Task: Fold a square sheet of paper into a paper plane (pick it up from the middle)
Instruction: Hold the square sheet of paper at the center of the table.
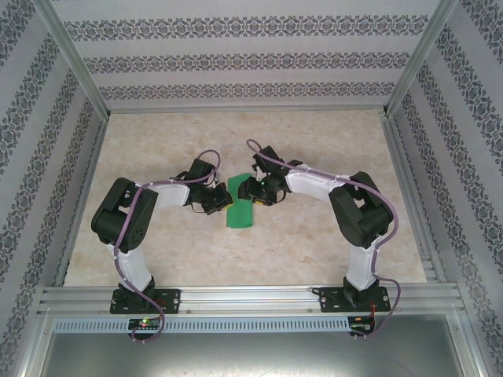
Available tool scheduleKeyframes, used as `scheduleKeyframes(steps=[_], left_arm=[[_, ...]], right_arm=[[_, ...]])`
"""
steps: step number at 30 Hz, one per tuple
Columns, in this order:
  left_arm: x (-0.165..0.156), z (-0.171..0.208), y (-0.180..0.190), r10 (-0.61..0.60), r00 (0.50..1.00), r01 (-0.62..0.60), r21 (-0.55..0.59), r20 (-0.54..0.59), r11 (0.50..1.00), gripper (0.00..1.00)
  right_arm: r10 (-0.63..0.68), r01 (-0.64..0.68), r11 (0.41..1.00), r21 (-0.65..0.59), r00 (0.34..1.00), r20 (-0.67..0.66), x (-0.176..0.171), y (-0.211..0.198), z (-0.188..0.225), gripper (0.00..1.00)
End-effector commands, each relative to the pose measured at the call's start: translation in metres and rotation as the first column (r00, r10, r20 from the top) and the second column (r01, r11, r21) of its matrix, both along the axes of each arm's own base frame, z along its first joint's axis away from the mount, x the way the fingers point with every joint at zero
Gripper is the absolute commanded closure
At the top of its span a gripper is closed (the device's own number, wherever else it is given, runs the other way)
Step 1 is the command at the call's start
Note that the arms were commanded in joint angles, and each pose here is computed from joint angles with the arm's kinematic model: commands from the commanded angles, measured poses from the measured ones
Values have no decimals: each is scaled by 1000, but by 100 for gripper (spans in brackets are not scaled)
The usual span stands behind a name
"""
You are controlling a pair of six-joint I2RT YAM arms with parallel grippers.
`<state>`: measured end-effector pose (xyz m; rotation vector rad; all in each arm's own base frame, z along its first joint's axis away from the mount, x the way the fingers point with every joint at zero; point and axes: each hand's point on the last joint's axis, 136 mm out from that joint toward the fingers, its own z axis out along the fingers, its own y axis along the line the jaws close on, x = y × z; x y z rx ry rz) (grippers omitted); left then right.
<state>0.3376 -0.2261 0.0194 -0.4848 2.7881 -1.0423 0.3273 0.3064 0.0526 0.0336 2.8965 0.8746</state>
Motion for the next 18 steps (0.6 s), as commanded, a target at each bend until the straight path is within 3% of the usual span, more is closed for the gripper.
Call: scheduleKeyframes(steps=[1,18], left_arm=[[-19,-19,7,-19,996,26,78,-82,997,100],[-15,-8,3,-18,998,22,69,-63,997,100]], right_arm=[[24,-26,998,-64,999,-24,3,-8,-12,45],[15,-21,981,-192,999,-36,10,-26,-26,45]])
